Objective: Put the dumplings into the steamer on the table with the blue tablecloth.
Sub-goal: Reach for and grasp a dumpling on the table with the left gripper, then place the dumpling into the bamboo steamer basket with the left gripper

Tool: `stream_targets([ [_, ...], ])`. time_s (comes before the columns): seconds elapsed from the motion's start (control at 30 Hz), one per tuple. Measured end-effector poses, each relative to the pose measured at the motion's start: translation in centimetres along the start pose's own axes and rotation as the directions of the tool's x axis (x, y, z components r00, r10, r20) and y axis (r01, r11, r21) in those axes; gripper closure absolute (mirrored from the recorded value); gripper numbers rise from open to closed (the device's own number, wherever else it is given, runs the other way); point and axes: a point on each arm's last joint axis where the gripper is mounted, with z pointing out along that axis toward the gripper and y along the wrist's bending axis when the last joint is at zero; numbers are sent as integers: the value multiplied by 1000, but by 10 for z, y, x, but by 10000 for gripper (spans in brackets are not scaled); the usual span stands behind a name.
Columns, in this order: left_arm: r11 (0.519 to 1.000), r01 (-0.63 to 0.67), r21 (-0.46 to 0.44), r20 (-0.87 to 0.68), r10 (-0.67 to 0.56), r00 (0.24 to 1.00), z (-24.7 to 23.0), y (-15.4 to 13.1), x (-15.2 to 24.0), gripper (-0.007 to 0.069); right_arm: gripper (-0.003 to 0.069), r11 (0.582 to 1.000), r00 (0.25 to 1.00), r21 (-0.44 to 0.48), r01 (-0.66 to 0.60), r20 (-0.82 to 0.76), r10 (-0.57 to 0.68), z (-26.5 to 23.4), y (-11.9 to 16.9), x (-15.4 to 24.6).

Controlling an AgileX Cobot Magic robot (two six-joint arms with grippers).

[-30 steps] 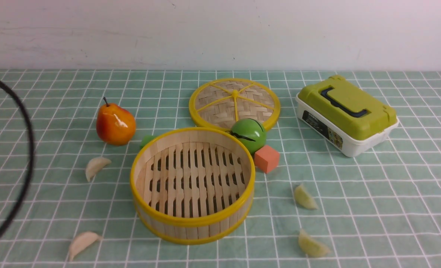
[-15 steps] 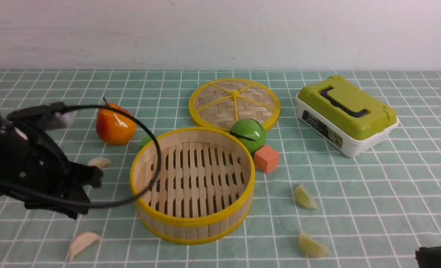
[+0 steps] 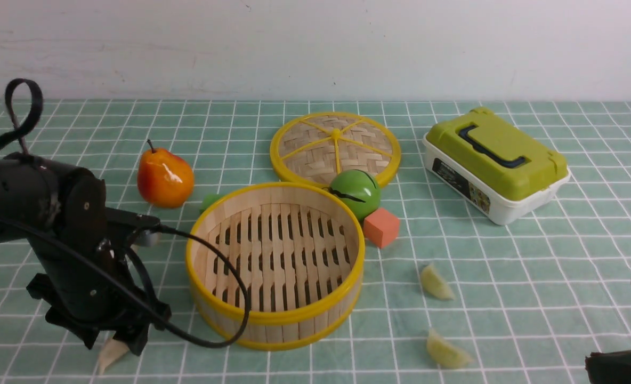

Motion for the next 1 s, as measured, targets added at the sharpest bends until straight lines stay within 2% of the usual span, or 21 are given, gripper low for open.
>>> stream_targets([
  [0.17,999,47,-2,-32,-47,998,2,0,-1,393,657,1000,1000,-3,-4,1,4,0,0,0],
  [0.27,996,91,0,-25,-91,995,-8,0,-6,386,655,1000,1000,-7,-10,2,10,0,1,0],
  [0.37,989,141,39,44,-143,989,-46,0,-20,386,652,1000,1000,-8,-12,4,12,0,1,0],
  [0.4,988,146,44,40,-148,988,-46,-1,-20,386,651,1000,1000,-8,-11,4,11,0,1,0],
  [0.47,960,208,187,179,-241,954,-95,-8,-39,386,650,1000,1000,-7,-10,7,10,0,1,-1],
  [0.57,912,209,354,275,-315,908,-123,-21,-53,386,650,1000,1000,-7,-9,8,9,0,1,-1],
  [0.6,907,200,372,297,-320,900,-126,-23,-55,386,650,1000,1000,-6,-9,9,9,0,1,-1],
  [0.63,894,180,411,321,-326,889,-127,-32,-60,386,650,1000,1000,-6,-9,9,9,0,1,-1],
  [0.7,886,162,435,335,-326,884,-119,-44,-68,386,650,1000,1000,-6,-9,9,9,0,1,-1],
  [0.83,895,160,417,298,-301,906,-77,-64,-83,386,650,1000,1000,-6,-9,9,9,0,1,-1],
  [1.0,895,208,394,260,-326,909,-37,-69,-94,386,648,1000,1000,-6,-9,8,10,0,1,-1],
])
